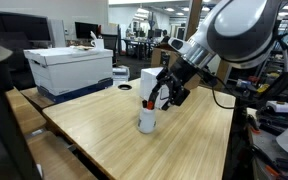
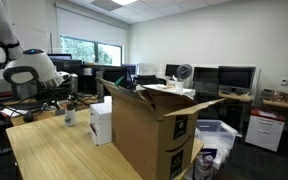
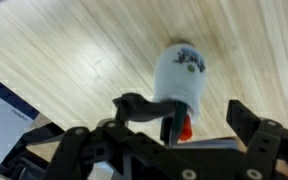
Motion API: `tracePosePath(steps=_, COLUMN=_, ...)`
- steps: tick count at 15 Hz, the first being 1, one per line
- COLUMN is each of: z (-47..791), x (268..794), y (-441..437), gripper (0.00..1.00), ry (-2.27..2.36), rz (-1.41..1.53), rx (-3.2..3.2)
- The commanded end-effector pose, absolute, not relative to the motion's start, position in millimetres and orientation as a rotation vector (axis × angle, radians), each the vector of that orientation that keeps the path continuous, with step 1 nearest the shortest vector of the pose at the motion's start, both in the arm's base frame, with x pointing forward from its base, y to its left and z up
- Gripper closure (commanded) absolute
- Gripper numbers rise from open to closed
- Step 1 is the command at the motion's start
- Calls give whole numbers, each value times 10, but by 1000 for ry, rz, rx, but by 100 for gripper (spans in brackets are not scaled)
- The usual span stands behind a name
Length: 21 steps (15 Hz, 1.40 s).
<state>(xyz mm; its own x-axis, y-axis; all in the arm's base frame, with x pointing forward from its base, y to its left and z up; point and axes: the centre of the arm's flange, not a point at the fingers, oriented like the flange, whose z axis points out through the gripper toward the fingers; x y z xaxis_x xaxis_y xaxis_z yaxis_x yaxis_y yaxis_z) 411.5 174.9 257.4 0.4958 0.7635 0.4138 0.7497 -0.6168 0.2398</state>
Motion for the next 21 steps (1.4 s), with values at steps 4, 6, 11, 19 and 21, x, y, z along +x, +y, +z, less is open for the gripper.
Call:
tracePosePath(steps=4, z=2904, x=4249, y=1598, gripper=0, ry=1295, rz=458, rx=2629)
tracePosePath(steps=6, z=2764, x=4222, y=1453, gripper=0, ry=1286, rz=415, rx=2615)
tracePosePath(steps=11, z=2577, x=4257, y=1420, gripper=0, ry=1319, rz=332, rx=2522)
tracePosePath(steps=19, z=2851, x=4572, y=1805, gripper=0, ry=1396, rz=163, rx=2390)
tracePosePath(steps=21, z=3146, x=4656, y=2068, gripper=0, ry=1427, rz=64, rx=2366)
